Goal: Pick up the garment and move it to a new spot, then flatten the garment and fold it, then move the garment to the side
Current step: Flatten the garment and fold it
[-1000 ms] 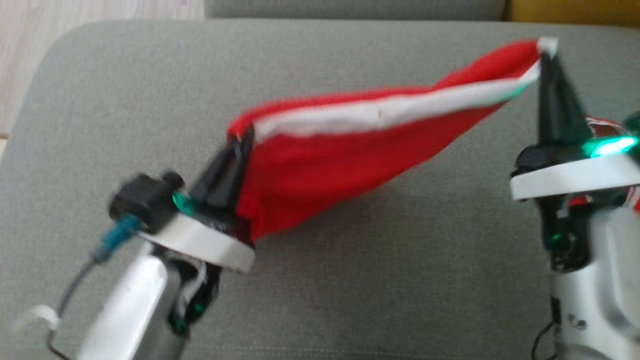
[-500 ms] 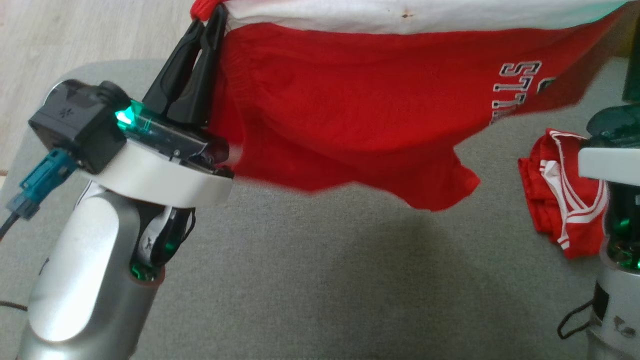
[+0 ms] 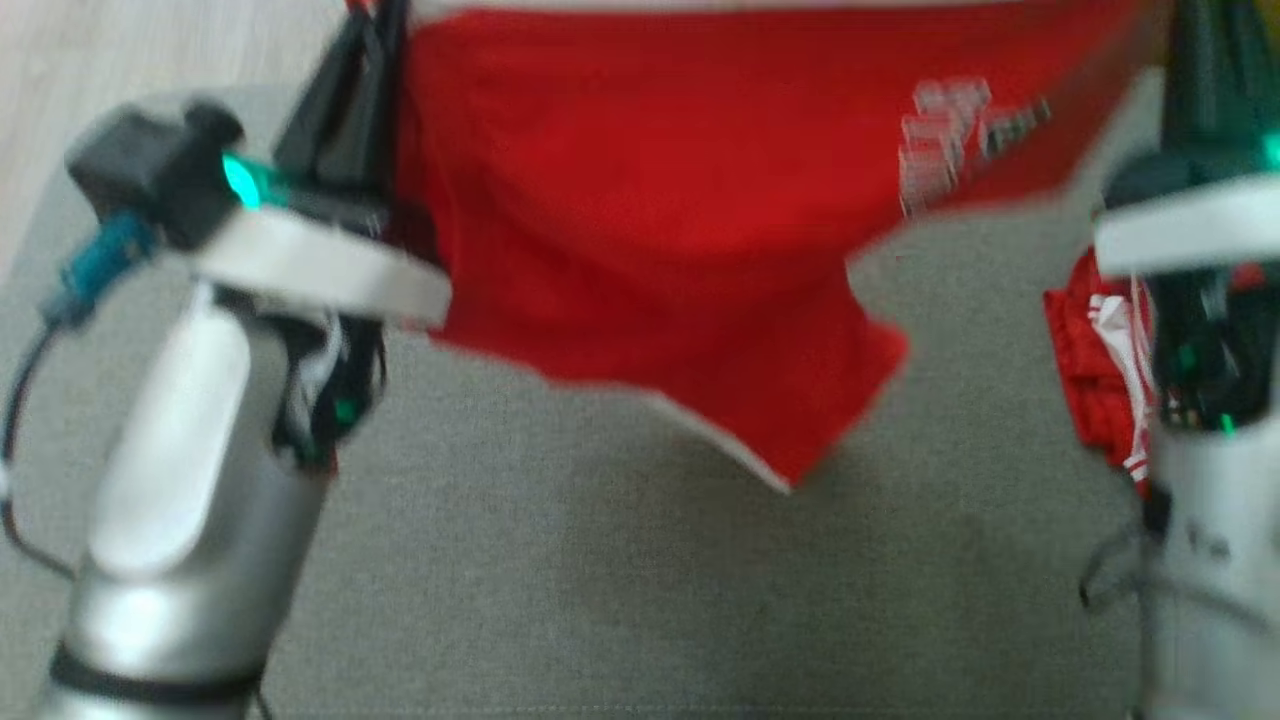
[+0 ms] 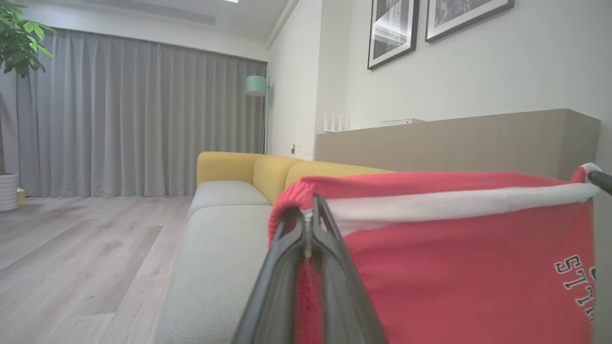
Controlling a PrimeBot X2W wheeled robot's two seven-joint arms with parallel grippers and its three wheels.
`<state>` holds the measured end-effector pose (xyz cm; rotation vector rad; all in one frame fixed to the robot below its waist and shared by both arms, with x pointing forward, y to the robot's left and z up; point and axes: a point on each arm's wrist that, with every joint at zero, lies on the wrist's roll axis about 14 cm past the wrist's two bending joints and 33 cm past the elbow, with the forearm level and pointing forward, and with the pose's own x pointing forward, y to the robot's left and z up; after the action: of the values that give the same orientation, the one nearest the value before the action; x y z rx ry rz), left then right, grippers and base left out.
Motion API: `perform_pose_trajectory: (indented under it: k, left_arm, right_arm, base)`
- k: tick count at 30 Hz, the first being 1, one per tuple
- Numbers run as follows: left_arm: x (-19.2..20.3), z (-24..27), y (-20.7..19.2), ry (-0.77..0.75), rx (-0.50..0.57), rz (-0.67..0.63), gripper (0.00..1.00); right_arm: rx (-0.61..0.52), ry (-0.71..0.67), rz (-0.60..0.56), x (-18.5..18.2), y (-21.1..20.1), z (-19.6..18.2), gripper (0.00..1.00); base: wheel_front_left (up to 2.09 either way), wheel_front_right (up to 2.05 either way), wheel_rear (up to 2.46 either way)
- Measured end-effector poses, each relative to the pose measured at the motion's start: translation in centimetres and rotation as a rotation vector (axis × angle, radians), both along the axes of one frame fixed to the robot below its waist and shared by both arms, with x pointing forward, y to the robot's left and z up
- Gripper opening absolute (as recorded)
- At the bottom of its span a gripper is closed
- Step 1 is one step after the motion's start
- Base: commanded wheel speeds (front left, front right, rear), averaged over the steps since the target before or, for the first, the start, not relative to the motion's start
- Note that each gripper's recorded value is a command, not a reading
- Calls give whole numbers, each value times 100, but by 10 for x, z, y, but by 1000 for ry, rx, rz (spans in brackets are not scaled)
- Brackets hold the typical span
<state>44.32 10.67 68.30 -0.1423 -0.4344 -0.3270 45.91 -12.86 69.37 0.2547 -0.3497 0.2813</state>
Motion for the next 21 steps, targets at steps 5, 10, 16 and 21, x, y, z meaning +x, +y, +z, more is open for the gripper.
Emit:
perform_pose_trajectory:
  k: [5, 10, 16, 21]
  left_arm:
    - [59, 10, 16, -22, -21, 47, 0]
    - [99, 19, 25, -2, -37, 72, 0]
    - [128, -27, 32, 172, -25, 121, 0]
    - [130, -107, 30, 391, -8, 132, 0]
  right_arm:
    - [12, -21, 72, 60, 32, 20, 0]
    - [10, -46, 99, 100, 52, 36, 0]
    - [-69, 74, 125, 128, 74, -4, 0]
    - [-175, 274, 139, 135, 82, -87, 0]
  base:
    - [0, 0, 0]
    - [0, 0, 0]
    - [0, 0, 0]
    - [0, 0, 0]
